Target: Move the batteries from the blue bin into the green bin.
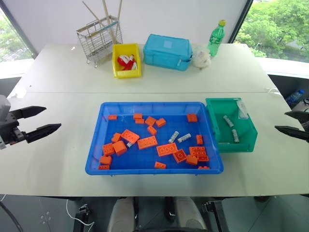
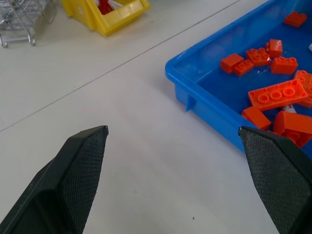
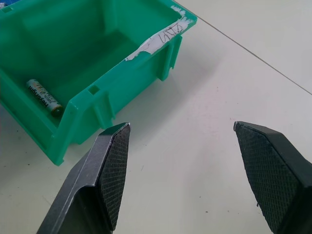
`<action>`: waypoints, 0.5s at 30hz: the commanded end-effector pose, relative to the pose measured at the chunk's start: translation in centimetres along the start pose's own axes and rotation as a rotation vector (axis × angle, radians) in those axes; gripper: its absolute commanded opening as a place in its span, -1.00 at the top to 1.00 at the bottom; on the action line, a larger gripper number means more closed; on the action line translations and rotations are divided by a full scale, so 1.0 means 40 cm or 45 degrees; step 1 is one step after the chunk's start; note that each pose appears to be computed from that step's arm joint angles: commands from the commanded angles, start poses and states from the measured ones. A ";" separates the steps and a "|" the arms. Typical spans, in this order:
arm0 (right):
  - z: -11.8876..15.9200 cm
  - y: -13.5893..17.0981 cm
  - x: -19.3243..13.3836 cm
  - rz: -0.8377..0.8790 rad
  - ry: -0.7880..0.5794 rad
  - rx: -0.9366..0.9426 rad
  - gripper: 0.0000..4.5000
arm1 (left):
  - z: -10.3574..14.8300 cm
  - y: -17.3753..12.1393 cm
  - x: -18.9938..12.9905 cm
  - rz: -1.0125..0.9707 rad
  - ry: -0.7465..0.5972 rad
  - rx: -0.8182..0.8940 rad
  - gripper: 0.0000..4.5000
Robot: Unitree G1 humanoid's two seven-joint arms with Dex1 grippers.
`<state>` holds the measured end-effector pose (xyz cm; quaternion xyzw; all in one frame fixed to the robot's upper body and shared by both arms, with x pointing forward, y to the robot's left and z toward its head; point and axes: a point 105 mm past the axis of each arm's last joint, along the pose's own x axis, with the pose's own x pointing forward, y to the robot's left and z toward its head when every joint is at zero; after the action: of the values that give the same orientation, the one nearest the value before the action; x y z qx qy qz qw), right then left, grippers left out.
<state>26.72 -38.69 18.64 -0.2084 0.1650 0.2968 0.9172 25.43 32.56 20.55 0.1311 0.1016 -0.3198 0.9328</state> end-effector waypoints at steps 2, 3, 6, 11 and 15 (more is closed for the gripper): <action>0.025 -0.006 -0.024 -0.025 -0.034 -0.027 -0.54 | 0.008 0.000 0.001 0.007 -0.002 0.041 -1.00; 0.023 -0.005 -0.026 -0.028 -0.031 -0.026 -0.54 | 0.010 0.005 0.002 0.017 -0.008 0.030 -1.00; 0.019 -0.006 -0.029 -0.035 -0.034 0.006 -0.54 | 0.015 0.008 0.004 0.009 -0.015 0.011 -1.00; 0.022 -0.009 -0.029 -0.048 -0.020 -0.018 -0.98 | 0.020 0.001 0.010 -0.031 -0.003 0.016 -1.00; 0.050 -0.023 -0.025 -0.064 -0.031 -0.054 -0.98 | 0.030 -0.015 0.022 -0.063 -0.011 0.057 -1.00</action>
<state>26.63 -38.85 18.75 -0.2018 0.1662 0.2865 0.9217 25.95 32.02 20.11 0.1230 0.1083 -0.3315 0.9291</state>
